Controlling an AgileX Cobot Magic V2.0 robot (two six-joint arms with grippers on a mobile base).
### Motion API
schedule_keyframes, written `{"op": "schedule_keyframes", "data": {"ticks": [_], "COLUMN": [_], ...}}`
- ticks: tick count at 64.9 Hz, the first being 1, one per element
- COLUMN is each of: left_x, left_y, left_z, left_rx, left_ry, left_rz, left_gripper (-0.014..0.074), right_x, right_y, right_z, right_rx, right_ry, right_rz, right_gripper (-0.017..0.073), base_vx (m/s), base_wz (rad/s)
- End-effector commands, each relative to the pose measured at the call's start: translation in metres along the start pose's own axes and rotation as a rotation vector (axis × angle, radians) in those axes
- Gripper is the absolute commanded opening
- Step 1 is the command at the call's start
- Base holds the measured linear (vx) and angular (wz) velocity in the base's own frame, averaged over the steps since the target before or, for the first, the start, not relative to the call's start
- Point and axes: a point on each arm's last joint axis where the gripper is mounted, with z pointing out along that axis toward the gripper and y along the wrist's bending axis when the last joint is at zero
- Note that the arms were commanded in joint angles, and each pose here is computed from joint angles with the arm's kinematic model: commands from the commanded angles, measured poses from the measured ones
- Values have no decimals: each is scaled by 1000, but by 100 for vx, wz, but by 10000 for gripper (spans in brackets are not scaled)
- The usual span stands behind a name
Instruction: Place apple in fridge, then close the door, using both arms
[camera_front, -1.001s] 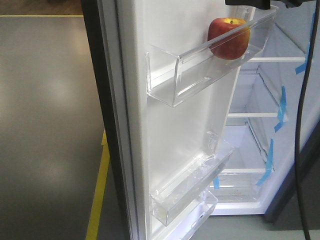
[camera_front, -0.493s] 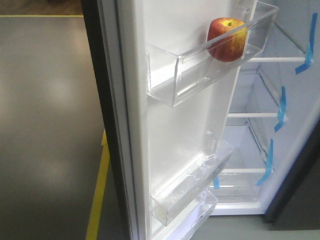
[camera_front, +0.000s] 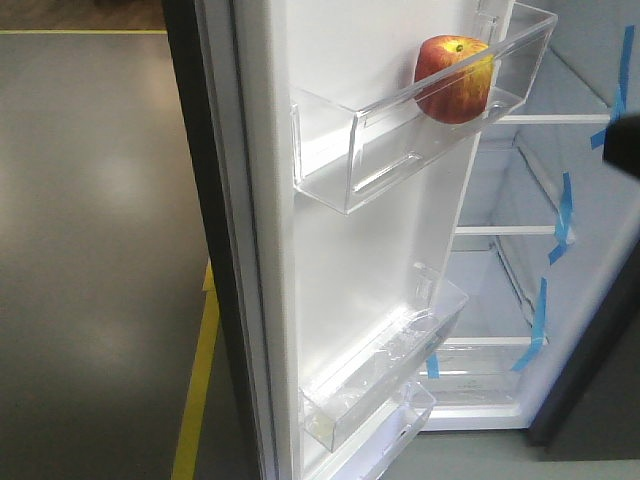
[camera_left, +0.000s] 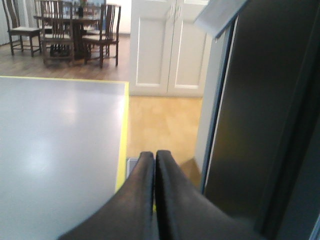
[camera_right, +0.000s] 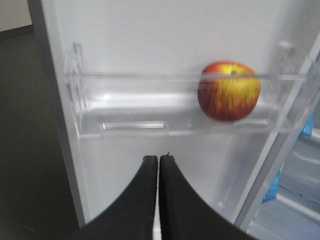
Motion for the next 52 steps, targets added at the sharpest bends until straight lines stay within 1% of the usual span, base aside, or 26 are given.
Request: {"op": "schedule_keyframes", "data": {"ticks": [1,5,7,9,14,15,19,23,26,28,29,30,31,32,34,35,38,42,43,46,48,51,52], "left_x": [-6,-11,-14,-17,-25,-27,-33,-39,-43,-45,-46,-47,-47,-48,-49,-49,-51,-54,-55,-58,-62,-70,-74], "left_y": [-3,-4,-5,-6,-8,-9,-11,-12,-13,-13,-12,-12,-11,-11,-10,-9,-7,-6,-5,-5,-4,-4,-5], "left_z": [-1,-2,-3,-4,-6,-7,-10,-13,-15,-17,-17,-17,-18,-18,-19,-19,-20,-22,-23,-26,-28,-30,-32], "left_rx": [51,77,95,112,168,183,234,280,312,338,353,365,374,388,405,419,455,498,524,565,592,615,625], "left_ry": [-145,-202,-234,-266,-344,-364,-425,-476,-499,-517,-521,-525,-526,-529,-531,-532,-541,-559,-573,-600,-620,-636,-644], "left_rz": [-91,-152,-194,-225,-331,-356,-425,-481,-546,-615,-659,-715,-753,-815,-893,-948,-1072,-1179,-1221,-1269,-1310,-1345,-1347], "left_gripper": [-6,-6,-6,-6,-6,-6,-6,-6,-6,-6,-6,-6,-6,-6,-6,-6,-6,-6,-6,-6,-6,-6,-6], "right_x": [23,45,56,65,84,87,96,102,104,104,104,104,103,103,103,103,102,102,102,102,101,101,101], "right_y": [6,11,14,17,24,25,29,32,34,34,34,35,35,35,35,35,35,35,35,35,35,34,34], "right_z": [-8,-10,-11,-12,-15,-16,-19,-22,-23,-24,-24,-24,-24,-24,-24,-24,-24,-24,-24,-24,-24,-24,-24], "right_rx": [60,61,61,59,54,54,54,54,51,50,50,49,48,48,45,44,40,43,45,47,47,48,48], "right_ry": [-67,-47,-41,-35,-29,-29,-35,-45,-51,-53,-53,-54,-56,-58,-61,-63,-68,-73,-74,-76,-77,-78,-80], "right_rz": [25,44,56,67,85,89,112,119,118,114,113,114,115,116,117,118,125,126,126,126,127,127,128], "right_gripper": [-5,-5,-5,-5,-5,-5,-5,-5,-5,-5,-5,-5,-5,-4,-4,-4,-3,-3,-3,-3,-3,-3,-3], "base_vx": [0,0,0,0,0,0,0,0,0,0,0,0,0,0,0,0,0,0,0,0,0,0,0], "base_wz": [0,0,0,0,0,0,0,0,0,0,0,0,0,0,0,0,0,0,0,0,0,0,0]}}
